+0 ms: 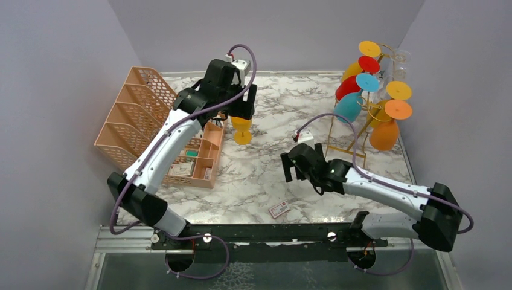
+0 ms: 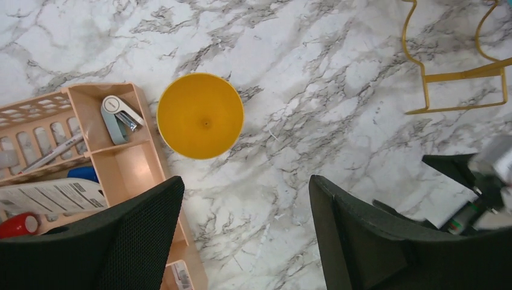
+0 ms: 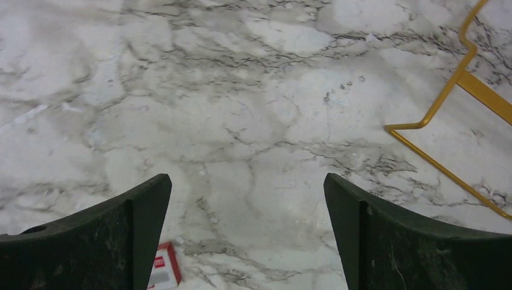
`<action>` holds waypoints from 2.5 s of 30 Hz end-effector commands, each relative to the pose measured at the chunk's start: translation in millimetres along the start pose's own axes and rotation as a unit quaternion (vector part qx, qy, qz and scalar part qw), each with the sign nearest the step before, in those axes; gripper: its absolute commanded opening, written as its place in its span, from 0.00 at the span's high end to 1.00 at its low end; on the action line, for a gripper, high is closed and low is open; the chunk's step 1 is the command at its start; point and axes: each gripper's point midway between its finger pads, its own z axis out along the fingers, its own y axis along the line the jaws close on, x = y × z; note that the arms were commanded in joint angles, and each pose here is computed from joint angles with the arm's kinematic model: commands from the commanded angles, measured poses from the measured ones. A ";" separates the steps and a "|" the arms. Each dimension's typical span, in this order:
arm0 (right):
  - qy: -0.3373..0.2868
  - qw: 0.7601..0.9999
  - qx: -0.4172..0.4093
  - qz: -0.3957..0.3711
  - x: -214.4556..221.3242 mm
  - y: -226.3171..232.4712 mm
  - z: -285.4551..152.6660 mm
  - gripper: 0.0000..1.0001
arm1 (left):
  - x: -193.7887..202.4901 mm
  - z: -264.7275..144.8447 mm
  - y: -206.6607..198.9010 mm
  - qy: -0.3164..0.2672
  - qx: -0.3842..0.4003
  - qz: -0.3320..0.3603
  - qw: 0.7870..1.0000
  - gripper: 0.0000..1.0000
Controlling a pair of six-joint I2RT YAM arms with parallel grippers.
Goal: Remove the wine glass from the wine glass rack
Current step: Place the wine glass at the center of the board, then adjust the wine rack at the center of the board.
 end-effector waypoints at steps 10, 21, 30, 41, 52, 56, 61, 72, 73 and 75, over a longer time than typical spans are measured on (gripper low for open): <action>-0.007 0.973 0.208 0.100 -3.2 -91.5 53.6 0.01 | -5.3 -62.1 -13.7 -0.151 0.055 -0.069 0.985 0.09; 0.005 0.972 0.198 0.129 0.3 -107.7 77.3 0.01 | 17.7 -79.7 -3.9 -0.172 0.042 -0.091 0.980 0.04; 0.007 0.980 0.150 0.128 -5.5 -85.4 105.3 0.00 | 20.5 -82.8 -2.5 -0.176 0.040 -0.097 0.979 0.04; -0.017 0.989 0.085 0.117 -61.3 -48.4 149.9 0.02 | 26.8 -87.7 3.4 -0.182 0.027 -0.105 0.977 0.04; -0.006 0.993 0.048 0.106 -90.7 -21.2 187.6 0.03 | 35.7 -91.8 9.2 -0.183 0.015 -0.113 0.977 0.04; -0.006 0.994 0.046 0.100 -96.3 -19.6 190.2 0.04 | 39.4 -91.1 11.2 -0.181 0.010 -0.115 0.977 0.04; -0.004 0.997 0.040 0.073 -99.7 -20.5 181.1 0.04 | 40.9 -90.7 10.9 -0.179 0.011 -0.116 0.977 0.04; -0.083 0.994 -0.009 -0.071 -118.0 -4.3 149.6 0.01 | 39.4 -92.1 13.8 -0.183 0.003 -0.112 0.977 0.03; -0.089 0.993 -0.014 -0.080 -118.4 -3.5 148.0 0.01 | 38.8 -92.9 13.6 -0.183 0.004 -0.112 0.977 0.03; -0.109 0.989 -0.026 -0.095 -125.0 0.2 143.5 0.01 | 38.0 -93.4 12.5 -0.184 0.006 -0.114 0.976 0.03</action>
